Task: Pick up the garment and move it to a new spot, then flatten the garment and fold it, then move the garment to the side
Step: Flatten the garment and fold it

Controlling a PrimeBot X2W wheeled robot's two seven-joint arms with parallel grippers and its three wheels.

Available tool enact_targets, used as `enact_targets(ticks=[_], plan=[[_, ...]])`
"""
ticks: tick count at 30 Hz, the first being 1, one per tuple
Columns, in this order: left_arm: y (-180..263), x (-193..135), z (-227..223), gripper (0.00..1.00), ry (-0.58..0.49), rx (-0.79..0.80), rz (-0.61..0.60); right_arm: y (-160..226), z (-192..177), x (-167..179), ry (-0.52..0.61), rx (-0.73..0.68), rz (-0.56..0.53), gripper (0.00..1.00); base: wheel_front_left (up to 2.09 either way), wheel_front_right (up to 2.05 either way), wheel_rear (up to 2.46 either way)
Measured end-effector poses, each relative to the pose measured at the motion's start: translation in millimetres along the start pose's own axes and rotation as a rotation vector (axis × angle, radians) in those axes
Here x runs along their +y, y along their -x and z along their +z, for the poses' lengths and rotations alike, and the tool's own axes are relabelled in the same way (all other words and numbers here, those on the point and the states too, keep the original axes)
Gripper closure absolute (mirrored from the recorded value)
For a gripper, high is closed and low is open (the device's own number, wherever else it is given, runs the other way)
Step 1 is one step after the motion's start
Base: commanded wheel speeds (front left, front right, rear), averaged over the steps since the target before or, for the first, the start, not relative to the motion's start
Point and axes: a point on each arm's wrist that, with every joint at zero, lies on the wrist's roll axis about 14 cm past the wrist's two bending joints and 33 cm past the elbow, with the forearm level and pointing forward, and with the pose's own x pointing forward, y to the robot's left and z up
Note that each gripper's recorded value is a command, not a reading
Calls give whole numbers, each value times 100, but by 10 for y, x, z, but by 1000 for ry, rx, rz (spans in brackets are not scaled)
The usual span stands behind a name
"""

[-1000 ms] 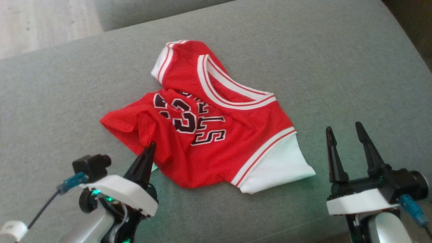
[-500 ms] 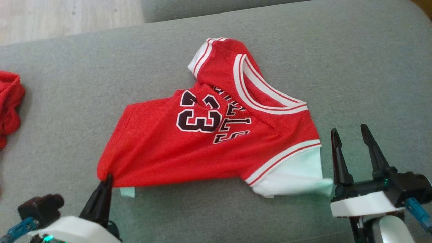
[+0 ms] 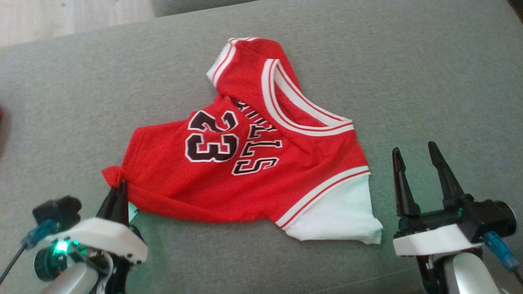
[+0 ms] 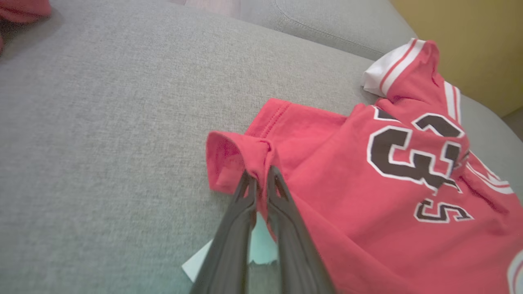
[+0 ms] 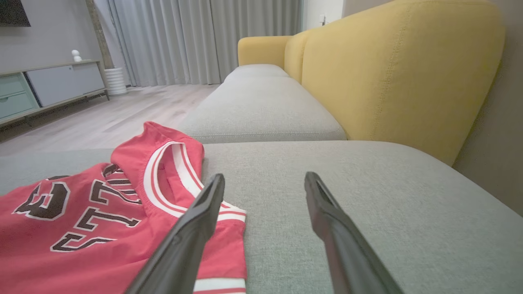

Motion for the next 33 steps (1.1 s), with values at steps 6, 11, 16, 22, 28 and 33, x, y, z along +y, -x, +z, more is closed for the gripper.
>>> enact_targets(ticks=[6, 11, 16, 22, 28, 33], plan=[[-261, 66, -112, 91, -73, 60, 25, 73, -19, -116, 7, 11, -38, 0, 0, 0, 0], [-399, 80, -127, 13, -95, 65, 27, 90, -32, -145, 8, 16, -48, 0, 0, 0, 0], [-402, -26, -112, 0, -87, 47, -19, 104, -21, -155, 8, 13, -52, 0, 0, 0, 0], [-180, -72, -124, 0, -72, 5, -46, 117, 29, -144, 7, -4, -48, 0, 0, 0, 0], [81, 87, -161, 0, -76, 9, -11, 118, 37, -106, 4, -7, -37, 0, 0, 0, 0], [126, 151, -149, 0, -68, 9, 14, 103, 19, -88, 3, -2, -31, 0, 0, 0, 0]])
